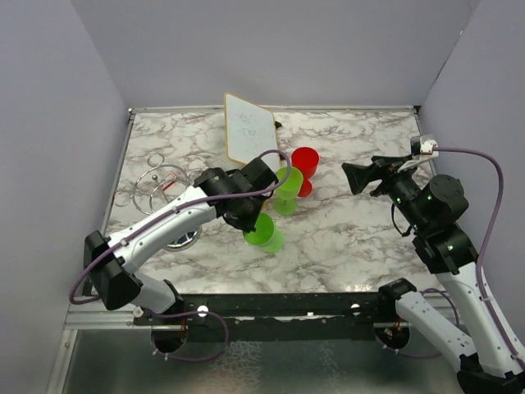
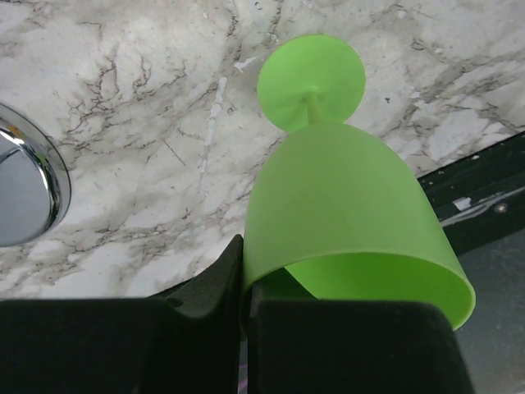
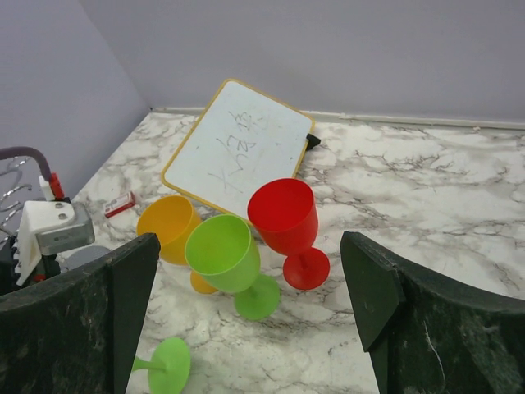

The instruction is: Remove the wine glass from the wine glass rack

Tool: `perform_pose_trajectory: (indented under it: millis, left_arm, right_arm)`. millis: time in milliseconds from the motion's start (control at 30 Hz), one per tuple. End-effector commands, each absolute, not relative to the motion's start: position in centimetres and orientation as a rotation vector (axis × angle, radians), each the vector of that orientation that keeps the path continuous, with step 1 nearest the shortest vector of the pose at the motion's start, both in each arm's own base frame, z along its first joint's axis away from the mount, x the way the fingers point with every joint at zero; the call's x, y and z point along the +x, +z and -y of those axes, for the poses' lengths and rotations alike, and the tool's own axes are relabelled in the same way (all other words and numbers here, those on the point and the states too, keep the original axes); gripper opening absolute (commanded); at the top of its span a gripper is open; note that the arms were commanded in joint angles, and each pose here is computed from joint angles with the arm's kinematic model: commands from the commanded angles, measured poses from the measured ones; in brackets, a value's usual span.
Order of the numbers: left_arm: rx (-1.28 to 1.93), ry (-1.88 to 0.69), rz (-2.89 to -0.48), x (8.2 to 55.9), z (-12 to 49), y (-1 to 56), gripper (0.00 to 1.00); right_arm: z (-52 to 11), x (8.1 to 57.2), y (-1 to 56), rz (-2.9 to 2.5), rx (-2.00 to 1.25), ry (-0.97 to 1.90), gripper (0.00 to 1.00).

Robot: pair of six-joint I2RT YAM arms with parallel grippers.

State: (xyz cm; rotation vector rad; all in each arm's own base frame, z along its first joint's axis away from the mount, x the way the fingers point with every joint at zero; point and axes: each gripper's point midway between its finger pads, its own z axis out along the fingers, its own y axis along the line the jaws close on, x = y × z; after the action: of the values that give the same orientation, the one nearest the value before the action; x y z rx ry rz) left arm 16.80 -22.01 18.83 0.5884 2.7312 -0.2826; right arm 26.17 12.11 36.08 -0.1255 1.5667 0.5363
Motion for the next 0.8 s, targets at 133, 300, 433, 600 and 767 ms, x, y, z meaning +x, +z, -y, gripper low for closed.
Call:
perform_pose_trajectory:
  millis: [133,300,433,600,767]
  left_arm:
    - [0.674,-0.151,-2.677,20.3,23.7,17.4,0.00]
    - [0.702,-0.117,-2.678,21.4,24.7,16.4,0.00]
    - [0.714,-0.096,-2.672,22.2,25.2,15.8,0.02]
    - [0.732,-0.064,-2.673,23.0,25.6,15.4,0.08]
    - [0.733,-0.063,-2.664,23.3,25.9,15.5,0.21]
  right_arm:
    - [-10.5,25.5,36.4,-1.550,-0.122,0.451,0.93]
    - [-10.2,25.4,36.2,-1.555,-0.125,0.431,0.93]
    - [-9.9,25.4,36.0,-1.563,-0.120,0.414,0.94]
    - [-9.7,25.5,35.6,-1.585,-0.109,0.400,0.95]
    - [-9.5,25.7,35.2,-1.602,-0.091,0.393,0.96]
